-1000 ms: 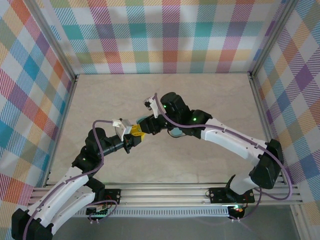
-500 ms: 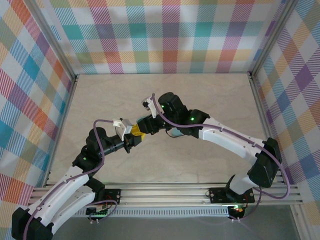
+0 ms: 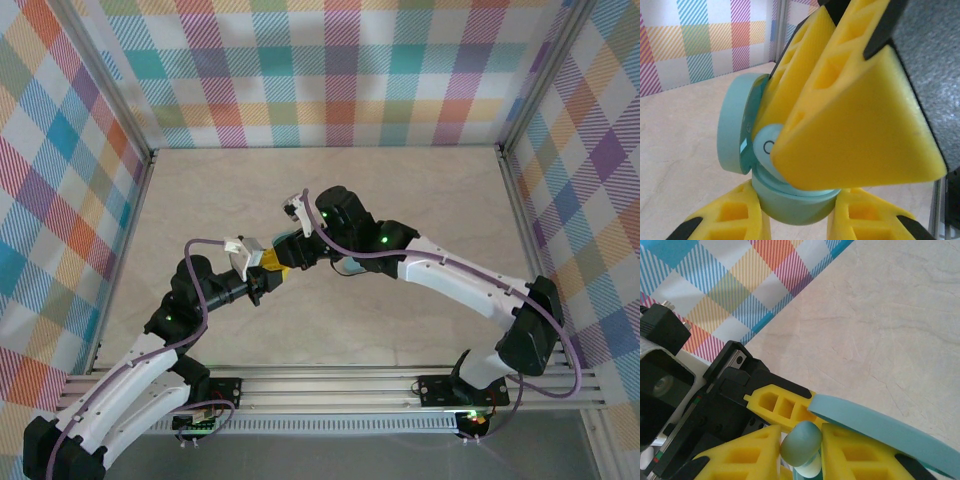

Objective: Insert wireless bluetooth earbuds into charging case

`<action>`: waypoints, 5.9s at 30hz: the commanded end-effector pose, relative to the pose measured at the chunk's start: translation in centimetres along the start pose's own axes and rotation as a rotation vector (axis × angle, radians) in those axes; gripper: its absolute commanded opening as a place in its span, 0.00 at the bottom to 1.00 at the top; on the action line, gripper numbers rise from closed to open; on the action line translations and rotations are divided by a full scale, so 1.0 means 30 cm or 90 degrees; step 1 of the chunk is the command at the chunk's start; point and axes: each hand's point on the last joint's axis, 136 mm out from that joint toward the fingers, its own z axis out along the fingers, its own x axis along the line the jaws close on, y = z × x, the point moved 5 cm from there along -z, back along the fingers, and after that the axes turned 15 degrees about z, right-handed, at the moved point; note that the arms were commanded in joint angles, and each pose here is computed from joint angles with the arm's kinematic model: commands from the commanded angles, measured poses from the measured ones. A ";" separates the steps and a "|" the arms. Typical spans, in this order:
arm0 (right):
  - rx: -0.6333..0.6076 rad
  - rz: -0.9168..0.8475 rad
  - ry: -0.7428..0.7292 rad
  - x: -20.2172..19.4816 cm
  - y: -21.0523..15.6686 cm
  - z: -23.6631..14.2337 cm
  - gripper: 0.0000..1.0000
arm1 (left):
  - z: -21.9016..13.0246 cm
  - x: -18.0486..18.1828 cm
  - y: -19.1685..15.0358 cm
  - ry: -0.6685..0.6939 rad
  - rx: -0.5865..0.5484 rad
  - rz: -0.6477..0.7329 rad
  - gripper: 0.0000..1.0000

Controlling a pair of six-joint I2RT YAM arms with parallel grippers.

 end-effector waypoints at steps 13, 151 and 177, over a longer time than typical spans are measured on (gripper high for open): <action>-0.016 -0.002 -0.010 -0.005 0.002 -0.013 0.30 | -0.013 -0.012 0.085 -0.008 -0.075 0.027 0.07; 0.047 0.333 0.188 -0.066 0.040 -0.203 0.56 | -0.017 -0.013 0.168 -0.024 -0.125 0.028 0.08; 0.146 0.373 0.270 -0.064 0.068 -0.060 0.31 | 0.040 0.018 0.142 -0.018 -0.088 0.014 0.09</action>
